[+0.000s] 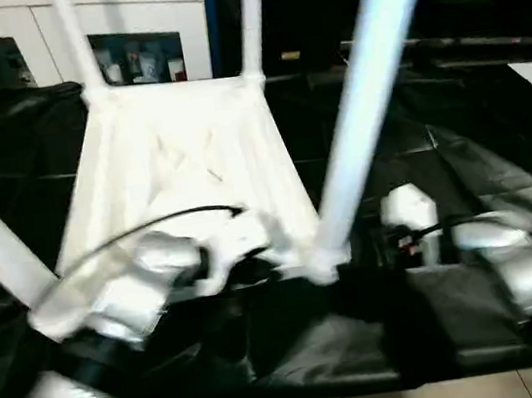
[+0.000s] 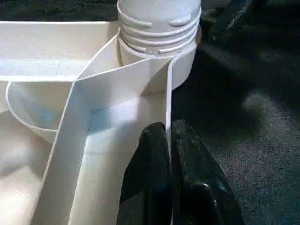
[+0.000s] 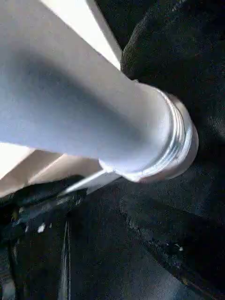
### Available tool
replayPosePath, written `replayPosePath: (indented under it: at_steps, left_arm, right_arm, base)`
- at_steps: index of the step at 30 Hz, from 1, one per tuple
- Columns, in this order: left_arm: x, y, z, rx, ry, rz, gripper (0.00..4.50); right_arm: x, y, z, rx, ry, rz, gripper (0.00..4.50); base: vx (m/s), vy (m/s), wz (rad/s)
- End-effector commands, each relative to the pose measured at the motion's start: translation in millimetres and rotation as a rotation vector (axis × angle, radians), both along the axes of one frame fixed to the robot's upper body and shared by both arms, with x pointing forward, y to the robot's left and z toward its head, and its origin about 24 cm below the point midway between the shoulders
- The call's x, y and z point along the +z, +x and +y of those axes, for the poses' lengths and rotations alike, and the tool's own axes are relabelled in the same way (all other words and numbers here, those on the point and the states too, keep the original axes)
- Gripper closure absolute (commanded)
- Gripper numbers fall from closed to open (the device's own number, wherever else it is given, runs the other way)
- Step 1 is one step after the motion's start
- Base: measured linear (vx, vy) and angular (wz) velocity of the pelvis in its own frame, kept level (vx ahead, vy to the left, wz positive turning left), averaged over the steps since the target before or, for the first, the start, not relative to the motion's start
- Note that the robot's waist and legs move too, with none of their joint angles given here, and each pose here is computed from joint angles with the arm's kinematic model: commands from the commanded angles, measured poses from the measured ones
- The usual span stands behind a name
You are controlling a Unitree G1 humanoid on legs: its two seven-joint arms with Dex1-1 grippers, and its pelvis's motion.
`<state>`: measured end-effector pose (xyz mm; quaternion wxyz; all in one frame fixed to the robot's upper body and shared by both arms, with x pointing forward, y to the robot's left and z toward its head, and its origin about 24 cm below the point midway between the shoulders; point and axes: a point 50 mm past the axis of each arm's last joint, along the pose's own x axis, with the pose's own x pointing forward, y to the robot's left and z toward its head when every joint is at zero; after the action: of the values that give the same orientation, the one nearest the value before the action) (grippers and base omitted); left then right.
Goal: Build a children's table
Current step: Rotate leg to tighten
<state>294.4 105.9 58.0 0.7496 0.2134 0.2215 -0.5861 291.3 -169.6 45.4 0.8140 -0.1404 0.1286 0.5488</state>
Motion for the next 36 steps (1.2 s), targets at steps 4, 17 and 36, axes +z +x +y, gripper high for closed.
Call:
replayPosePath:
  at_steps: [4, 17, 36]
  left_arm:
    - [-6.7, 0.9, -5.0, 0.031, -0.026, 0.036, 4.5]
    - [-6.1, 1.6, 10.3, 0.037, 0.005, 0.044, 4.5]
    - [-18.1, 27.9, -33.8, 0.374, -0.103, 0.014, 4.5]
  right_arm:
    - [6.4, 13.0, 11.8, 0.001, -0.003, -0.028, 0.12]
    - [3.8, 17.1, 11.7, 0.018, 0.014, -0.003, 0.85]
    - [-50.8, 34.5, 54.1, -0.711, 0.094, 0.138, 1.81]
  base:
    - [0.0, 0.0, 0.0]
    - [0.0, 0.0, 0.0]
    - [0.0, 0.0, 0.0]
